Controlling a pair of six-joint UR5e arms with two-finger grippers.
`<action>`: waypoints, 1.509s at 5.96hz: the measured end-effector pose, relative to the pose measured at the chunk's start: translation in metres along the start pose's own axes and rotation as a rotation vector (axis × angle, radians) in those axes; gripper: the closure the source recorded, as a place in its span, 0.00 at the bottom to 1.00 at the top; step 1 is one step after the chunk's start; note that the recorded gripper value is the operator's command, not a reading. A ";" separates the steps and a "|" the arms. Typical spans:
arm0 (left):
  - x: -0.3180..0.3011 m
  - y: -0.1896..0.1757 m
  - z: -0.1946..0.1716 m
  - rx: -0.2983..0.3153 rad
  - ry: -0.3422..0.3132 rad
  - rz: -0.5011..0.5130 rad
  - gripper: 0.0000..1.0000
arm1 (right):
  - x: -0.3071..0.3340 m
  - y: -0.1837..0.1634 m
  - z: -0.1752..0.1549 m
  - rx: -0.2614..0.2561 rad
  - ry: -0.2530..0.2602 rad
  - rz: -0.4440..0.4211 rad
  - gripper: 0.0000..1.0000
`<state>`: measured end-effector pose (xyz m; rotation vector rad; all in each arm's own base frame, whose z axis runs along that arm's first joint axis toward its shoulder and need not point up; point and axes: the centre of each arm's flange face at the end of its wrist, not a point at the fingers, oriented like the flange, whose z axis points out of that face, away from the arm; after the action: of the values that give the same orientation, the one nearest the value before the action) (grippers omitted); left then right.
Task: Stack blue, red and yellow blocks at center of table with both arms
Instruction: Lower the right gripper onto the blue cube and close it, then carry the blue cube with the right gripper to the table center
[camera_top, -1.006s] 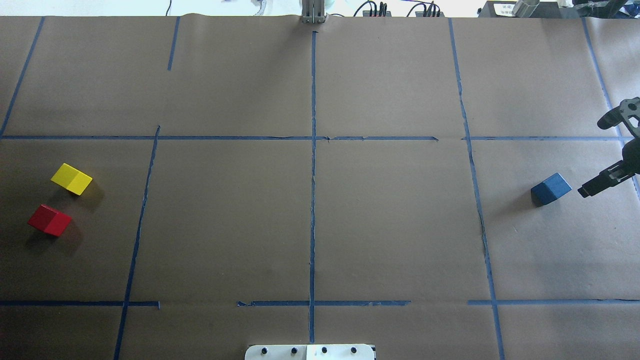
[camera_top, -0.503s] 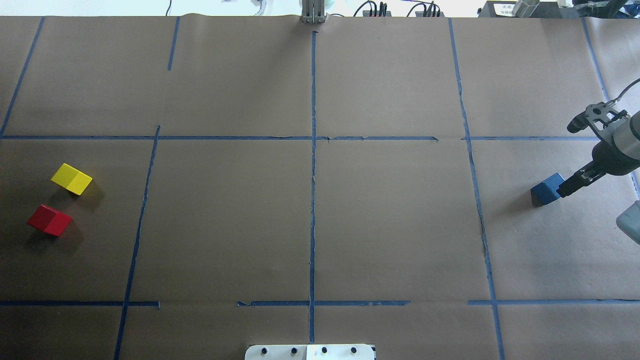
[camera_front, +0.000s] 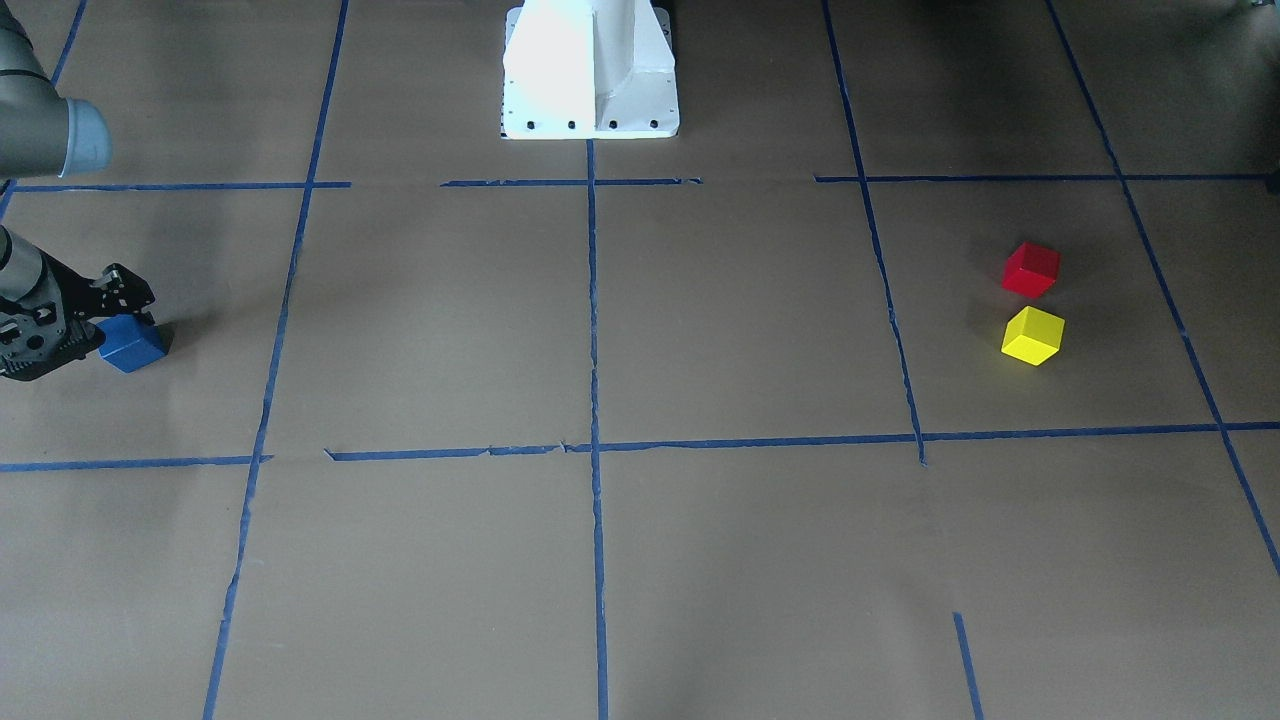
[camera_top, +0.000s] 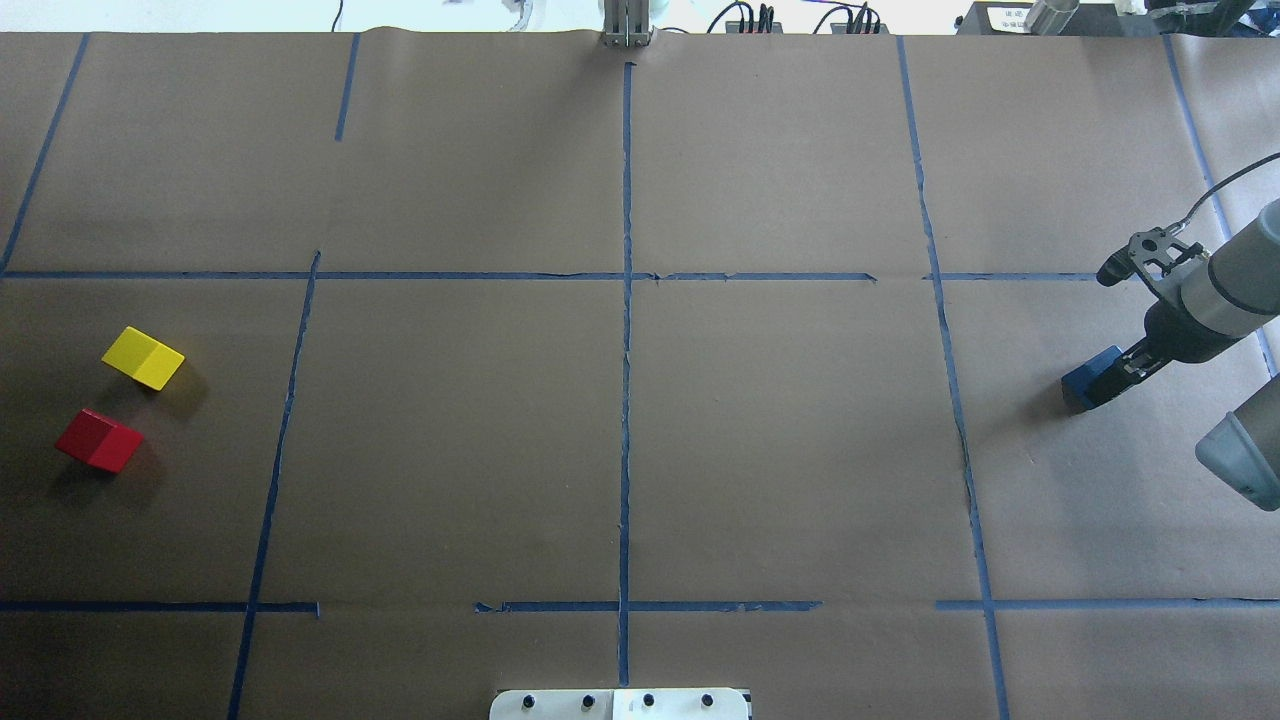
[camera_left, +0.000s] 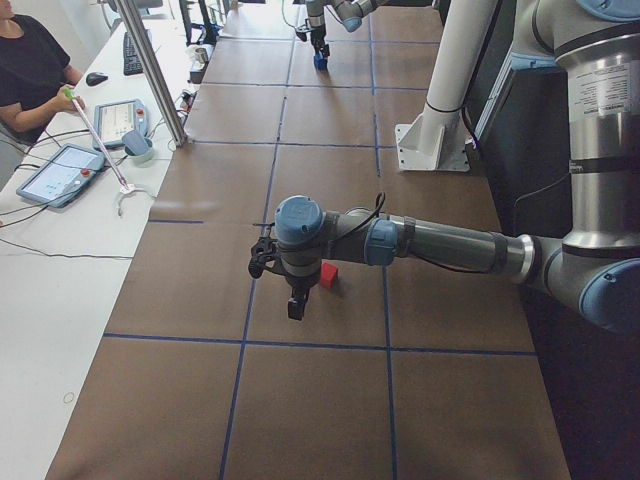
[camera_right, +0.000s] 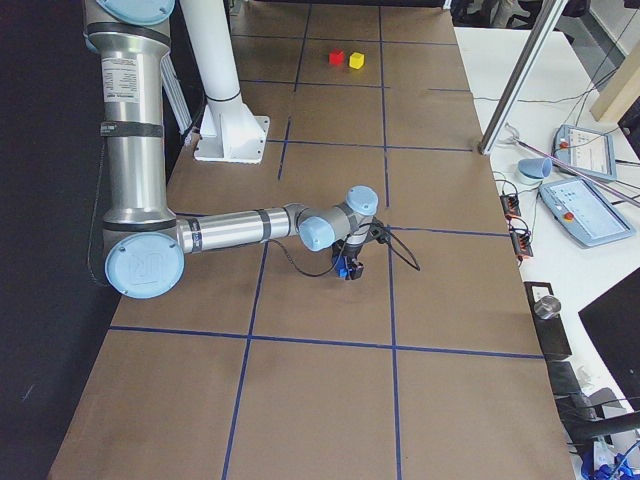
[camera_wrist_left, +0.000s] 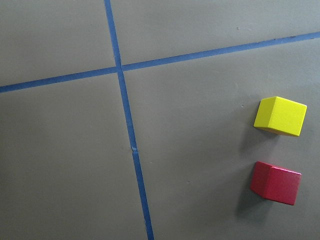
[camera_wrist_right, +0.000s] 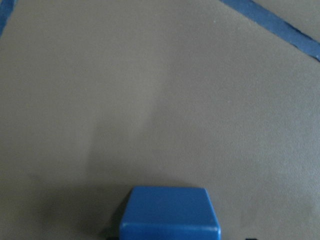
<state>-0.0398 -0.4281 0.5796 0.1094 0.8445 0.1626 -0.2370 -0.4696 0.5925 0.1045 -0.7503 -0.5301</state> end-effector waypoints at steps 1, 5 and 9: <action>0.001 0.000 -0.001 0.002 0.000 0.002 0.00 | -0.007 -0.005 -0.006 0.018 -0.007 0.015 1.00; 0.005 0.000 -0.004 0.008 -0.001 0.011 0.00 | -0.152 -0.068 -0.067 0.093 -0.107 0.167 1.00; 0.005 0.000 -0.004 0.008 -0.001 0.012 0.00 | -0.424 -0.230 -0.075 0.065 -0.146 0.559 0.99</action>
<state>-0.0399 -0.4268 0.5733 0.1226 0.8436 0.1704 -0.5410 -0.4660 0.2110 -0.0851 -0.8969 0.0195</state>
